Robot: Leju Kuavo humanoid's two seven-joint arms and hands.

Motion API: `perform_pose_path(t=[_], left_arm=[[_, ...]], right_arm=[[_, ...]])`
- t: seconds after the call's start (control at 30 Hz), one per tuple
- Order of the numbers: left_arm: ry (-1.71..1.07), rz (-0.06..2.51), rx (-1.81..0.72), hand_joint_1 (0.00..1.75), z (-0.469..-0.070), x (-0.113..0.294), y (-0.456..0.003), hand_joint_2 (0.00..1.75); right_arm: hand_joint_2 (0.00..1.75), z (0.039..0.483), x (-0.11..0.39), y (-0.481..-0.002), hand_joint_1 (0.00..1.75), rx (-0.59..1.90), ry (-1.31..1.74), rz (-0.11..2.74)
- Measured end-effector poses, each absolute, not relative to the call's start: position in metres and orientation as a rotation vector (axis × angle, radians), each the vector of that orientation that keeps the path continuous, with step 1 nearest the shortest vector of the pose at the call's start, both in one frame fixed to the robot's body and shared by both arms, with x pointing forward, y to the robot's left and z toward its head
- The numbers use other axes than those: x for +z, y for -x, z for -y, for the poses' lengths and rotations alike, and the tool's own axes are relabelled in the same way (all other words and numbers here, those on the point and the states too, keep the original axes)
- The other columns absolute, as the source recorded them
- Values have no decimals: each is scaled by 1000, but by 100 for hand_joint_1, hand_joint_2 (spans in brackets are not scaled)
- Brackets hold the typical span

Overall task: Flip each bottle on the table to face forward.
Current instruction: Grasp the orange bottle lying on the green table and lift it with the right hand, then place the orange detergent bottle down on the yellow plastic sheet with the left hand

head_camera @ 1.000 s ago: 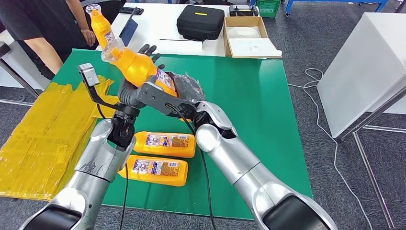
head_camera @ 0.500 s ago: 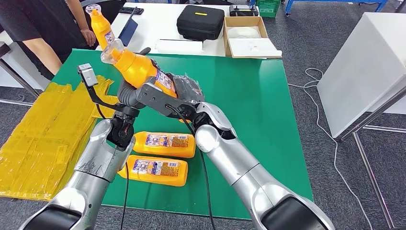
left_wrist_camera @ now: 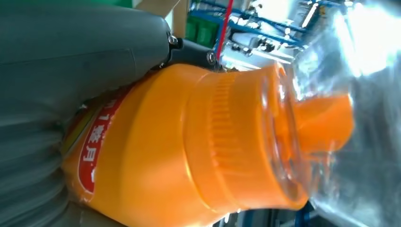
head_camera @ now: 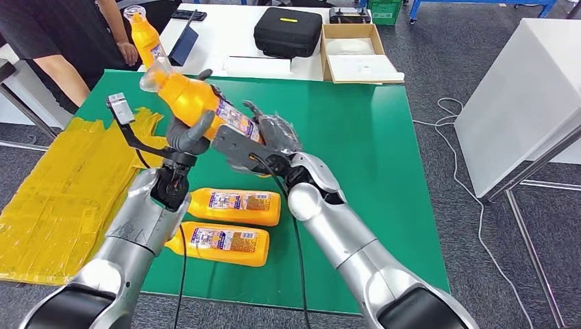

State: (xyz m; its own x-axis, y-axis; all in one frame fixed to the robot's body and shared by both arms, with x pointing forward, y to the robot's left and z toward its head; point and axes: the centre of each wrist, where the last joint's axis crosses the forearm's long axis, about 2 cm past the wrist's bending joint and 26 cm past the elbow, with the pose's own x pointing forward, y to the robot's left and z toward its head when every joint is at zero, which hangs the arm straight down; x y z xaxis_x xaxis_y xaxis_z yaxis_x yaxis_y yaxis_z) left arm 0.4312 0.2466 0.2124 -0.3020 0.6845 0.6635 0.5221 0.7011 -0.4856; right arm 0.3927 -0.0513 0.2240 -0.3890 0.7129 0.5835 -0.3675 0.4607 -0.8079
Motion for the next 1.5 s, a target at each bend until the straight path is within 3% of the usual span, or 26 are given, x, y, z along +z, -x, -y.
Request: perform_pose_path(t=[0.2, 0.37, 0.5, 0.67, 1.0, 1.23, 1.5], left_arm=[[838, 2005, 247, 175, -267, 210, -439, 175], [606, 2051, 340, 175, -324, 203, -441, 175], [256, 2089, 311, 175, -361, 205, -440, 175], [-466, 2050, 116, 175, -388, 221, -438, 175], [-668, 2048, 86, 175, -406, 234, -435, 175], [-1424, 1804, -254, 175, -439, 227, -424, 175], [-1571, 1563, -617, 175, -466, 174, -397, 175]], right_arm=[[0, 78, 222, -394, 0, 1110, 322, 1613], [0, 120, 223, -404, 0, 1031, 379, 1609], [0, 141, 220, -409, 0, 1012, 405, 1599], [0, 147, 219, -407, 0, 1007, 415, 1599], [0, 150, 220, -405, 0, 1003, 414, 1602], [0, 150, 217, -403, 0, 1017, 350, 1610], [0, 153, 214, -402, 0, 1039, 314, 1627]])
